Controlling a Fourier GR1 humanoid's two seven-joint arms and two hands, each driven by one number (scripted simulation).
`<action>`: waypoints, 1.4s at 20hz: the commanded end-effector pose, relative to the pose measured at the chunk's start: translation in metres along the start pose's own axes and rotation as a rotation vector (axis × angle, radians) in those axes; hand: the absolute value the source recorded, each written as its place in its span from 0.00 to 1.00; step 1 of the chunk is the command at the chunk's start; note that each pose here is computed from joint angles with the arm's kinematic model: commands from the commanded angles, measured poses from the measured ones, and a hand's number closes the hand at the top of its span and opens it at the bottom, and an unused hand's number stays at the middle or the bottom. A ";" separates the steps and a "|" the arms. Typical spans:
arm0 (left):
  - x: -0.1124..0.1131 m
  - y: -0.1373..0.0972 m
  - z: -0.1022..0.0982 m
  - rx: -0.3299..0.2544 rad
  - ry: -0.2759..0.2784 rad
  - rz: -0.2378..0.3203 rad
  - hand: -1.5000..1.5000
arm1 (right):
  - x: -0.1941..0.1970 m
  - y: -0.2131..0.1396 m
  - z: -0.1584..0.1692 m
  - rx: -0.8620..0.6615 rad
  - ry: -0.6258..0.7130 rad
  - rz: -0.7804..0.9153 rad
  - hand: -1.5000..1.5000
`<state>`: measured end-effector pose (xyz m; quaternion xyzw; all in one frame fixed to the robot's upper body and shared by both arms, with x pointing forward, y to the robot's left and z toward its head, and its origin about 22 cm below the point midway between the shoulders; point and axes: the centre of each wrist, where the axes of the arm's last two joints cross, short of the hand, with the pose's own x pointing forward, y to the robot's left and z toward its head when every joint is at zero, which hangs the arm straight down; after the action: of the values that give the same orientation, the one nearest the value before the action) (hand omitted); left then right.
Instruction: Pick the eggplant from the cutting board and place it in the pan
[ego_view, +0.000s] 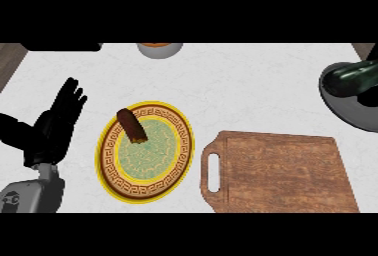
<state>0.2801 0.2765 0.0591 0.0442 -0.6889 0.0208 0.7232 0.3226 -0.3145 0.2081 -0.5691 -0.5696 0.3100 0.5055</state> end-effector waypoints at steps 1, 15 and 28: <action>-0.001 0.002 -0.002 -0.004 0.007 0.001 0.50 | -0.053 0.002 -0.020 -0.052 0.044 -0.044 1.00; -0.007 -0.015 0.006 -0.050 -0.006 0.001 0.50 | -0.161 0.073 -0.040 0.018 0.036 -0.129 1.00; 0.016 -0.019 -0.007 -0.077 -0.032 0.003 0.50 | -0.198 0.105 -0.015 0.201 0.290 -0.185 0.00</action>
<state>0.2887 0.2578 0.0661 0.0229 -0.6981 0.0026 0.7157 0.3523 -0.4802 0.0807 -0.5196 -0.5338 0.2520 0.6177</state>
